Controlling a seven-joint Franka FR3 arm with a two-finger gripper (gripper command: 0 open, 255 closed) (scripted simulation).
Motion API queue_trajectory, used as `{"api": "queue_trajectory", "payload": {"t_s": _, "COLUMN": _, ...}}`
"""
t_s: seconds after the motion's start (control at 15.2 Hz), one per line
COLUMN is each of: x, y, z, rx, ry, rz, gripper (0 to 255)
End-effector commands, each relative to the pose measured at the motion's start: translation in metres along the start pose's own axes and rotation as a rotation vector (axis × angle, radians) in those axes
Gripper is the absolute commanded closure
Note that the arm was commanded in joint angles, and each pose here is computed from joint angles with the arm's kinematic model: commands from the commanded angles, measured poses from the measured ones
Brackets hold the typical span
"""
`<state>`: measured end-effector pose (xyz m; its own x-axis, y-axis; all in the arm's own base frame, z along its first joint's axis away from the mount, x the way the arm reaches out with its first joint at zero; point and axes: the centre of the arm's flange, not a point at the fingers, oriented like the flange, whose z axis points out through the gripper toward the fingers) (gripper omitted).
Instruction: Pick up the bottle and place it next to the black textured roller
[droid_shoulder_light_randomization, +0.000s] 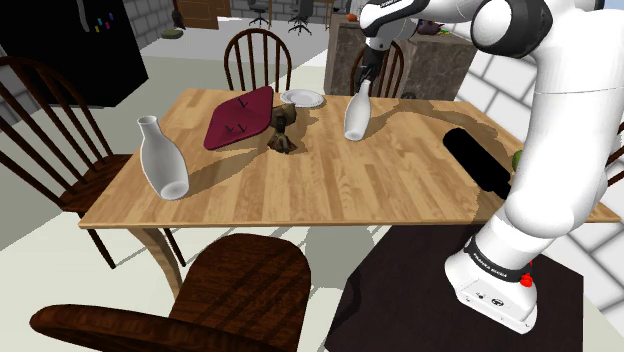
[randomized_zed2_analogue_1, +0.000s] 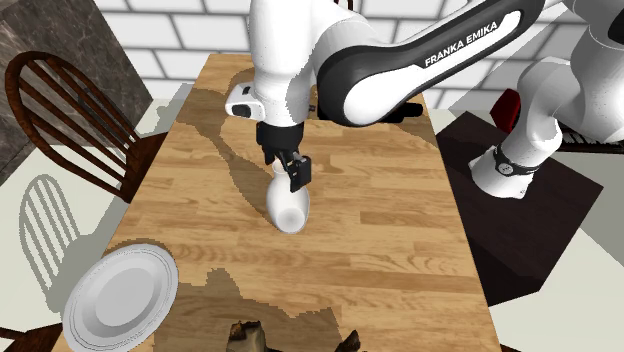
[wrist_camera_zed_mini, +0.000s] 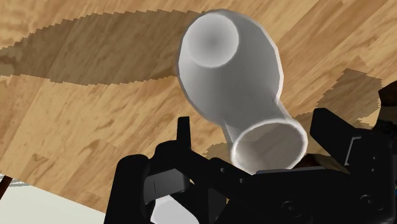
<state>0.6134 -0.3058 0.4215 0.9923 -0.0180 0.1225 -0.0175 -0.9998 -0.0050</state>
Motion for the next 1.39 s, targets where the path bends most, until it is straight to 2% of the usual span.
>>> {"api": "queue_trajectory", "payload": {"t_s": 0.0, "x": 0.000, "y": 0.000, "z": 0.000, "rx": 0.000, "ry": 0.000, "rz": 0.000, "gripper": 0}}
{"api": "queue_trajectory", "payload": {"t_s": 0.07, "x": 0.000, "y": 0.000, "z": 0.000, "rx": 0.000, "ry": 0.000, "rz": 0.000, "gripper": 0}}
{"api": "queue_trajectory", "payload": {"t_s": 0.13, "x": 0.000, "y": 0.000, "z": 0.000, "rx": 0.000, "ry": 0.000, "rz": 0.000, "gripper": 255}}
{"api": "queue_trajectory", "payload": {"t_s": 0.73, "x": 0.000, "y": 0.000, "z": 0.000, "rx": 0.000, "ry": 0.000, "rz": 0.000, "gripper": 255}}
{"api": "queue_trajectory", "payload": {"t_s": 1.32, "x": 0.006, "y": 0.000, "z": -0.047, "rx": 0.000, "ry": 0.000, "rz": 0.000, "gripper": 255}}
